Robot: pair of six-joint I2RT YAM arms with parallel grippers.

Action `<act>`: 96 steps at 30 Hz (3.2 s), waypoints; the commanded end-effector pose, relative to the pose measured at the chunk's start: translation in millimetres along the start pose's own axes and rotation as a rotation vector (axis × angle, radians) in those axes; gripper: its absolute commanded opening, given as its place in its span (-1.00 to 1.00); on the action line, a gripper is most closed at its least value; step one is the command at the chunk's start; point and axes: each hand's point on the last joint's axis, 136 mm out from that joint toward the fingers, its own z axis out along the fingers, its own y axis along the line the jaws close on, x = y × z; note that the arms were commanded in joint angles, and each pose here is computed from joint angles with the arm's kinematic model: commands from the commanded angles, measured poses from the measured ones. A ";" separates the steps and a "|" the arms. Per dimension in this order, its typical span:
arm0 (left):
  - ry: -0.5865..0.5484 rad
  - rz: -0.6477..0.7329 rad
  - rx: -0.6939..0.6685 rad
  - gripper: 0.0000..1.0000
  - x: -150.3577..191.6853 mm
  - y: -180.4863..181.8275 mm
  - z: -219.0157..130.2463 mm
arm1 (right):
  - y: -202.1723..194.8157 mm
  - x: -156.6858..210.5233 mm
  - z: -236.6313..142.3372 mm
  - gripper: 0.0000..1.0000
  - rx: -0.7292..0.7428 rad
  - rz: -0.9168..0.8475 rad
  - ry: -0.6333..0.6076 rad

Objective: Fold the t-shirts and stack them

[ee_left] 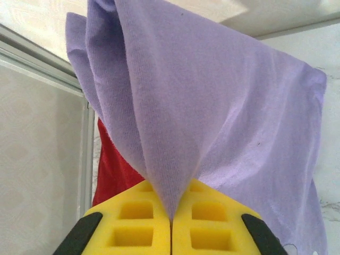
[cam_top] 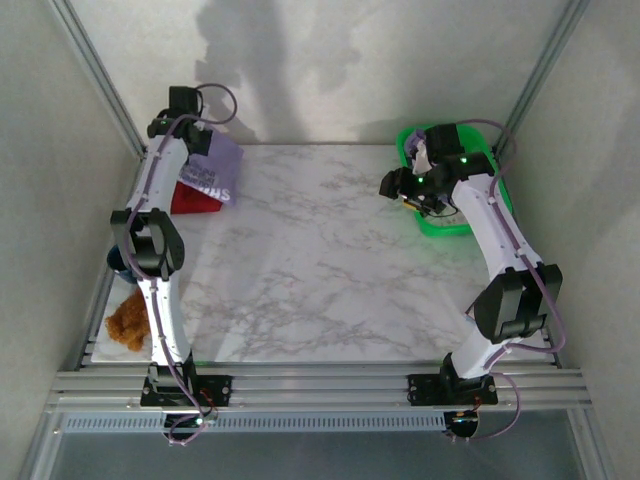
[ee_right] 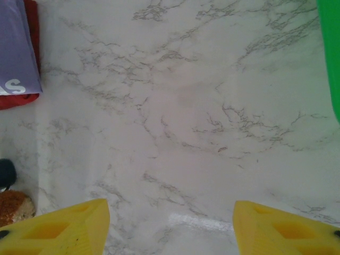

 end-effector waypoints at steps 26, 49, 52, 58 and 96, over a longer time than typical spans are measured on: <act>0.100 -0.142 0.029 -1.00 76.8 70.5 92.5 | 7.7 -6.9 1.0 0.26 0.012 -0.012 0.050; 0.068 -0.243 0.028 -0.25 84.9 116.9 95.5 | 27.6 1.1 10.2 0.27 0.051 -0.040 0.098; 0.041 -0.254 0.012 0.71 72.8 123.0 81.6 | 24.7 2.4 7.7 0.31 0.055 -0.038 0.088; -0.061 -0.279 -0.049 0.99 37.4 127.5 16.7 | 15.8 -4.8 -4.1 0.62 0.080 -0.046 0.022; -0.737 -0.666 -0.047 0.99 226.0 -3.2 -156.2 | -139.9 -4.0 14.7 0.98 0.424 -0.325 -0.875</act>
